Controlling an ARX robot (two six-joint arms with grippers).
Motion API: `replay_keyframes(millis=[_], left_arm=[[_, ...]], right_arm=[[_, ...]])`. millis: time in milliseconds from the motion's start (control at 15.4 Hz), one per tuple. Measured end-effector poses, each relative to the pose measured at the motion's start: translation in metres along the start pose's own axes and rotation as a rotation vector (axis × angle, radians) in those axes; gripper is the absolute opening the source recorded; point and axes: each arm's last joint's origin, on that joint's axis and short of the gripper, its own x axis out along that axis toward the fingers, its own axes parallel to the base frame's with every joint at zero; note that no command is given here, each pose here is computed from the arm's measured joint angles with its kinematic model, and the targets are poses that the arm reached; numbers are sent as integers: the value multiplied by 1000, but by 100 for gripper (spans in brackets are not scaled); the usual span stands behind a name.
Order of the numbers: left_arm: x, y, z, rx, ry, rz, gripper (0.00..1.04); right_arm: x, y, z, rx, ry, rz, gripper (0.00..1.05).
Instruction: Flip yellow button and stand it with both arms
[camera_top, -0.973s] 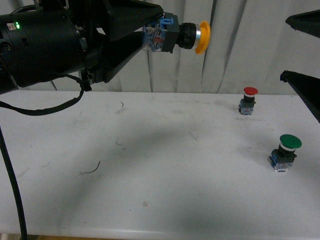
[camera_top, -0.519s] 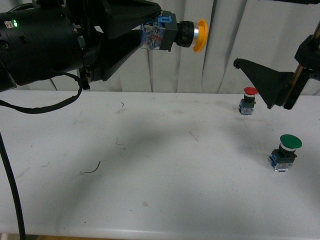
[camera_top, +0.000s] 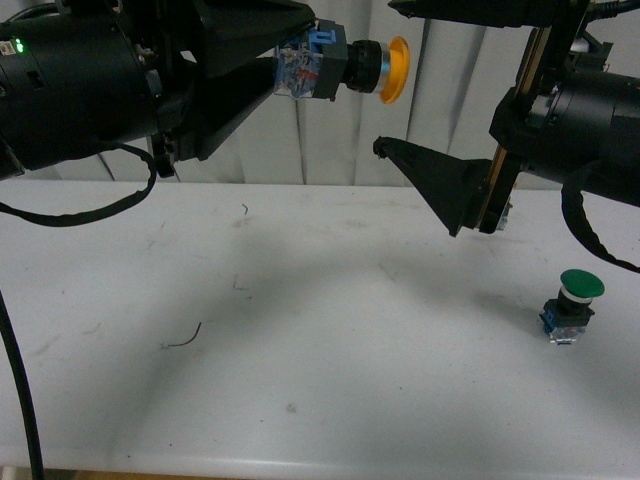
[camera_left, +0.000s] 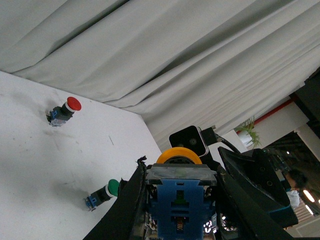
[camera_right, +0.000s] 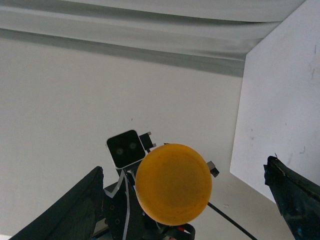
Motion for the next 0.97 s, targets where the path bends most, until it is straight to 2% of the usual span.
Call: replay_keyframes(millis=[454,519,844,973], left_arm=[[1,-1,-2,5,1,-9,32],[1,-1,-2,5,1,-8,32],[0,-1,-2,9,1,-16,32],[0,-1,-2,8,3,-16,32]], right_arm=[[18,7,-10,-43,52,32,98],[21,9,-10,-51,51,39,95],[26,12,-7,-75,33,47,36],[26,12,-7,-76,34,47,35]])
